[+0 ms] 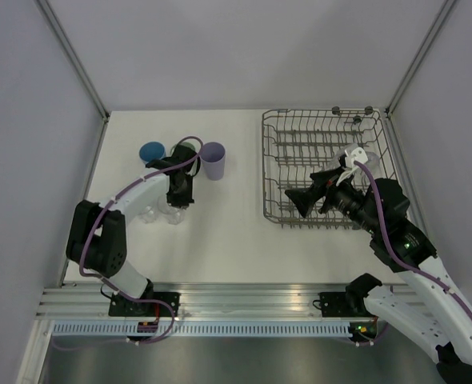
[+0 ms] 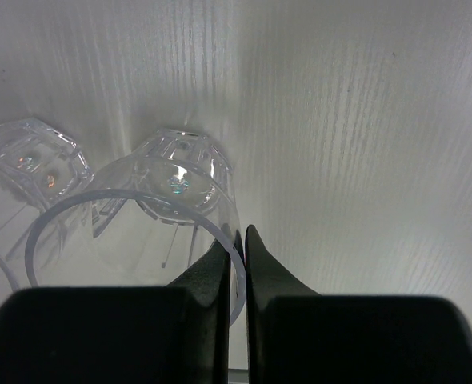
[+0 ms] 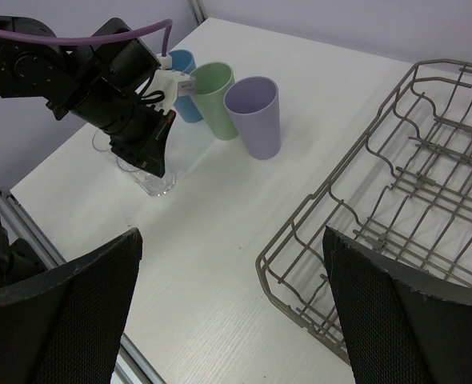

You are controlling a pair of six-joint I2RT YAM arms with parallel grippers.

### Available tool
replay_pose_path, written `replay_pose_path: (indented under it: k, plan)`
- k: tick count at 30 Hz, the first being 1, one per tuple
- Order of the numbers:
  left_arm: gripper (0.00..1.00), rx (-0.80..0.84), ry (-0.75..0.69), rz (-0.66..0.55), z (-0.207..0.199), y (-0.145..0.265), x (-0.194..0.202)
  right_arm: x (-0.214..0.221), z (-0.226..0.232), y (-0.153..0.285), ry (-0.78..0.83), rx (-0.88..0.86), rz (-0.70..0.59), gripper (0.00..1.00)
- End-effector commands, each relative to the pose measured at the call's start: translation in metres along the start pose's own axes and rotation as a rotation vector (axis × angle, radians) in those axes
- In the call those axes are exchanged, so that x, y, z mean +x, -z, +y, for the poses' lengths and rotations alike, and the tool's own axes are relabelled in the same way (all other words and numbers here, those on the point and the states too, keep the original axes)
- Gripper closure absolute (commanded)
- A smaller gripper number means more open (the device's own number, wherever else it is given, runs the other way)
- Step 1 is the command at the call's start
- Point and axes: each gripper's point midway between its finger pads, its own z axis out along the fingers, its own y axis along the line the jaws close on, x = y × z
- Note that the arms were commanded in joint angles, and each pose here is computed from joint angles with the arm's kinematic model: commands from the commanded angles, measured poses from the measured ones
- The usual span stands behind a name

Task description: Unload the cups from the dish rack

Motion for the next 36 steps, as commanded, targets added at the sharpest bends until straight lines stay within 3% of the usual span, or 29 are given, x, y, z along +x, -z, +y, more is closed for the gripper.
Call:
replay_pose_path:
  k: [1,5,16,20,24,25,27,31,36]
  plan:
    - [0.92,-0.022,0.025,-0.009,0.005,0.010,0.003,-0.009,0.002,0.002,0.017,-0.009,-0.027,0.02]
    - [0.84,-0.013,0.025,-0.011,0.004,0.013,0.004,-0.010,0.002,0.003,0.020,-0.008,-0.028,0.02]
    - [0.44,0.046,0.032,-0.067,0.000,0.039,-0.003,-0.008,0.000,0.000,0.016,0.003,-0.019,0.02]
    - [0.30,0.114,0.035,-0.131,-0.006,0.069,-0.011,-0.001,-0.008,-0.007,0.001,0.041,0.009,0.02]
    - [0.21,0.198,0.022,-0.230,-0.013,0.114,-0.021,0.005,-0.042,-0.016,-0.042,0.227,0.026,0.02]
    - [0.01,0.228,0.024,-0.273,-0.013,0.130,-0.023,0.004,-0.050,-0.016,-0.049,0.276,0.030,0.02]
    - [0.00,0.261,0.017,-0.344,-0.014,0.155,-0.028,0.014,-0.066,-0.025,-0.053,0.359,0.081,0.02]
    - [0.00,0.302,0.033,-0.503,-0.002,0.209,-0.030,0.020,-0.123,-0.021,-0.028,0.704,0.143,0.02]
    - [0.00,0.309,0.035,-0.716,0.025,0.264,-0.019,0.034,-0.179,-0.029,-0.048,0.932,0.219,0.02]
